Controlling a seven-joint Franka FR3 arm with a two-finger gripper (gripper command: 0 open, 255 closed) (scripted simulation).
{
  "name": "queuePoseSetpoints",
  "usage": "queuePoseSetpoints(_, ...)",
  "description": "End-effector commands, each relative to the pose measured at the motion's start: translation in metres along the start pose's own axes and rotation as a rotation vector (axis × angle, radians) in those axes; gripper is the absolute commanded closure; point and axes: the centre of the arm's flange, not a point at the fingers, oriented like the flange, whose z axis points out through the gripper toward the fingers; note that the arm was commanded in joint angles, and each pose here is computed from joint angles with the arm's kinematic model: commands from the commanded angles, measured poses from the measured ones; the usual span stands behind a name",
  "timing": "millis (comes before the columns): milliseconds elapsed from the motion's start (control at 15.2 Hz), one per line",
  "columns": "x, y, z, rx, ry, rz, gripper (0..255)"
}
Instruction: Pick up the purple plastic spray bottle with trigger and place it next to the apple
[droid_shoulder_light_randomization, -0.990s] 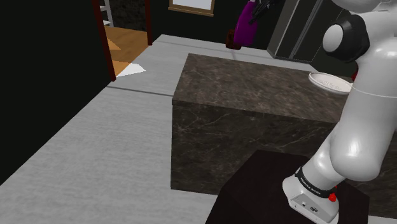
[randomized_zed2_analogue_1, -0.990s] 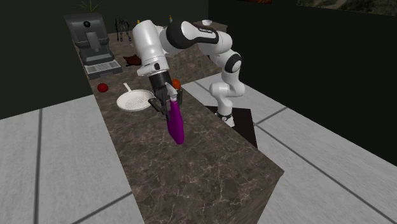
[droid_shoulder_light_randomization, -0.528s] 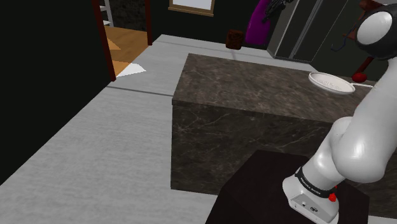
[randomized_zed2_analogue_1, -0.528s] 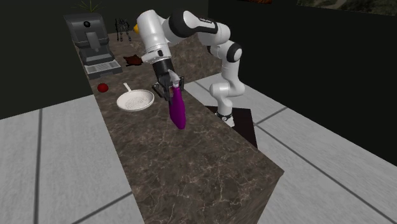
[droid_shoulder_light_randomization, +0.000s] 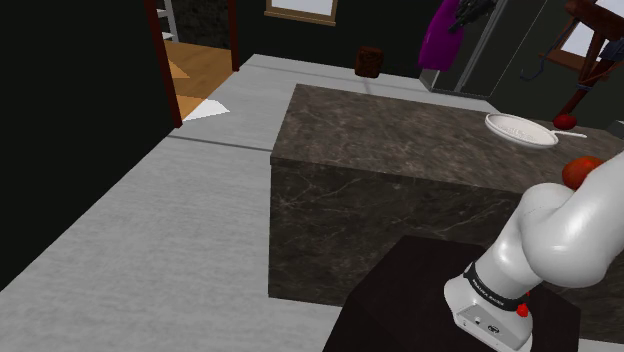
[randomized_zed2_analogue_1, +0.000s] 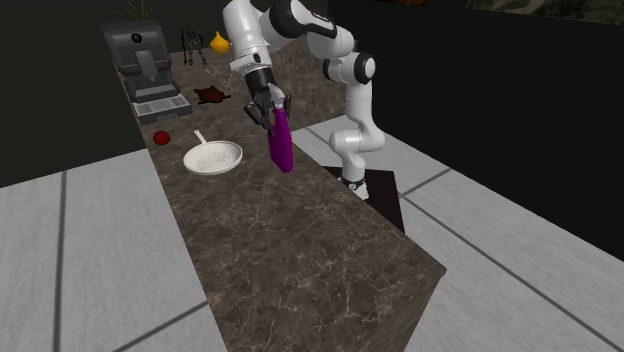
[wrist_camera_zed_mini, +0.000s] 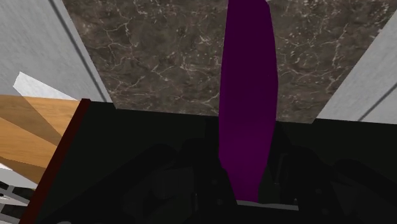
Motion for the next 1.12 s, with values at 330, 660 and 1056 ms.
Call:
queuePoseSetpoints(330, -0.048, -0.056, -0.057, -0.001, -0.003, -0.001, 255)
queuePoseSetpoints(660, -0.083, -0.094, -0.099, -0.001, -0.003, -0.001, 255)
queuePoseSetpoints(1056, -0.125, -0.139, -0.148, -0.001, -0.003, -0.001, 255)
